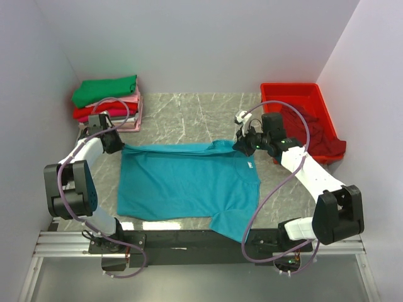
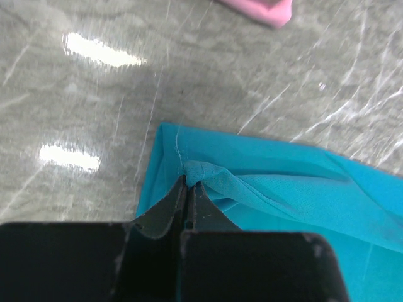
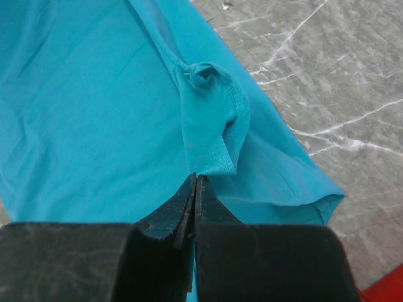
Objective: Fold and stack the t-shirts
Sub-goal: Fold the tshirt
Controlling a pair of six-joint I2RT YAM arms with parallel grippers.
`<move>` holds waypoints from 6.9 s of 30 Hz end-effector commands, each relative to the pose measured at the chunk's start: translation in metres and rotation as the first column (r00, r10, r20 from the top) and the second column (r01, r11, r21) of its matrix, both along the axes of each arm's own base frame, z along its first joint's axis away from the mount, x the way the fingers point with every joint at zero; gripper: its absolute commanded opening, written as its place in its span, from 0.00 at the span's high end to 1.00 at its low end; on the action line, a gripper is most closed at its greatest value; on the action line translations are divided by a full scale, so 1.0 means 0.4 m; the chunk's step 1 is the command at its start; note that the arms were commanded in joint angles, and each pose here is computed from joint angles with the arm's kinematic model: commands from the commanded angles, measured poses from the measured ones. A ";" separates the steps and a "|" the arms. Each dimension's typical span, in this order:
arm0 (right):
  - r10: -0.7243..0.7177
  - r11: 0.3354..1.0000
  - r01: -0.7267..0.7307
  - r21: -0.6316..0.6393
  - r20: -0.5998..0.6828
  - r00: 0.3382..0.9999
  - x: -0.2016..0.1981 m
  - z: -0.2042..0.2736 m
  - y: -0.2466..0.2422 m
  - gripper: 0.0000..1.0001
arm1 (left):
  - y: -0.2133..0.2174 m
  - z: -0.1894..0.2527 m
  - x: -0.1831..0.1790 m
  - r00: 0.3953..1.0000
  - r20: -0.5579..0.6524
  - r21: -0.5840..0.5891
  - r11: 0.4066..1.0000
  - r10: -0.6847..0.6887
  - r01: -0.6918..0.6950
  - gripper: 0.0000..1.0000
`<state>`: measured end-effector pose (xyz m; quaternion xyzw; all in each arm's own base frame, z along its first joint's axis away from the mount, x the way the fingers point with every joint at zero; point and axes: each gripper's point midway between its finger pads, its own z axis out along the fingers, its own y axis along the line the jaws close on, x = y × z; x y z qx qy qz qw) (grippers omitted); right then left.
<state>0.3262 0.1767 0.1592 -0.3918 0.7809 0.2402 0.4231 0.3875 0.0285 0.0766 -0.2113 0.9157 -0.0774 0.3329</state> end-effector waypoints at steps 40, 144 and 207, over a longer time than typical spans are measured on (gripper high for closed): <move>0.217 0.964 -0.215 -0.158 -0.003 0.976 -0.130 -0.080 0.005 1.00 | 0.021 0.316 -0.158 0.941 0.306 -0.012 0.989 0.142 -0.145 0.23; -0.504 0.833 0.304 -0.462 -0.409 0.760 0.255 -0.338 -0.204 0.49 | -0.039 -0.017 -0.039 0.987 -0.113 -0.289 0.947 0.111 -0.140 0.43; 0.683 0.716 -0.650 -0.254 0.061 0.728 -0.202 -0.023 -0.020 0.26 | -0.304 0.184 -0.375 0.997 0.018 -0.458 0.887 0.077 -0.060 0.30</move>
